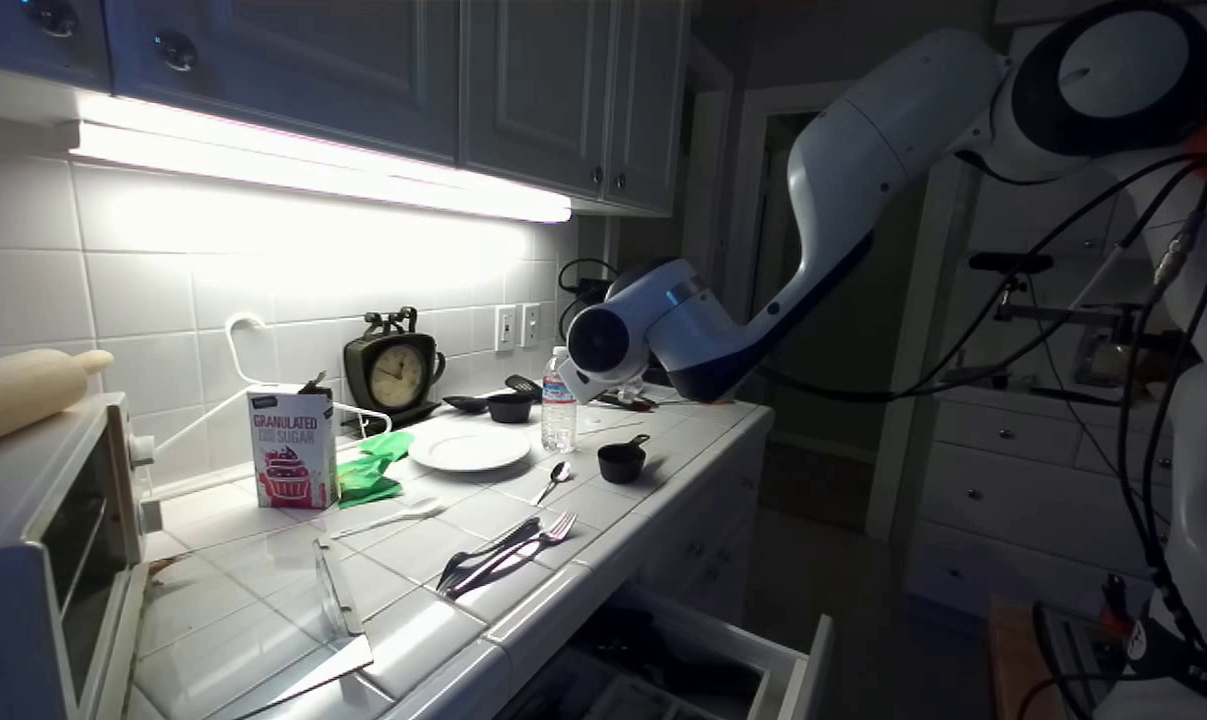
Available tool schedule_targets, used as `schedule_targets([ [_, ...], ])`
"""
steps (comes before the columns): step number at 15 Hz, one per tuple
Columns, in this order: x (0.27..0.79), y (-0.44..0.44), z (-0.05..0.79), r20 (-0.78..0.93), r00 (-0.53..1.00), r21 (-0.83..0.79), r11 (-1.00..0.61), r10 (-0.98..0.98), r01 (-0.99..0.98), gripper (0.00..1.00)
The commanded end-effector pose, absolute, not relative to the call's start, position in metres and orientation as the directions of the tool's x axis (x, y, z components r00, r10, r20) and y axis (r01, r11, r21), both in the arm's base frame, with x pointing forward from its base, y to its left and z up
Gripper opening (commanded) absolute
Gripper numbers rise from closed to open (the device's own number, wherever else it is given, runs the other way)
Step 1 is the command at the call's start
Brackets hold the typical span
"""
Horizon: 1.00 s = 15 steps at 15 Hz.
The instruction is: Pick up the open water bottle and pour its contents into the small black pot
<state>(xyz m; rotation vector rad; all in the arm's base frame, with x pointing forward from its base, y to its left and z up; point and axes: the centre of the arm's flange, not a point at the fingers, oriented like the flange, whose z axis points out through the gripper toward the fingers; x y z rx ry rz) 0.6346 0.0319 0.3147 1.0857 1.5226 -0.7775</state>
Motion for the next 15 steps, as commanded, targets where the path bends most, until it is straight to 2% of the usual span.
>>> schedule_targets([
  [1, 0.627, 0.022, 0.346, -0.915, -0.045, 0.085, 0.302, 0.4, 0.949, 0.02],
  [8, 0.621, -0.009, 0.378, -0.753, -0.042, 0.09, 0.166, 0.657, 0.982, 0.02],
  [15, 0.604, -0.076, 0.394, -0.62, 0.037, 0.06, 0.001, 0.783, 0.998, 0.02],
])
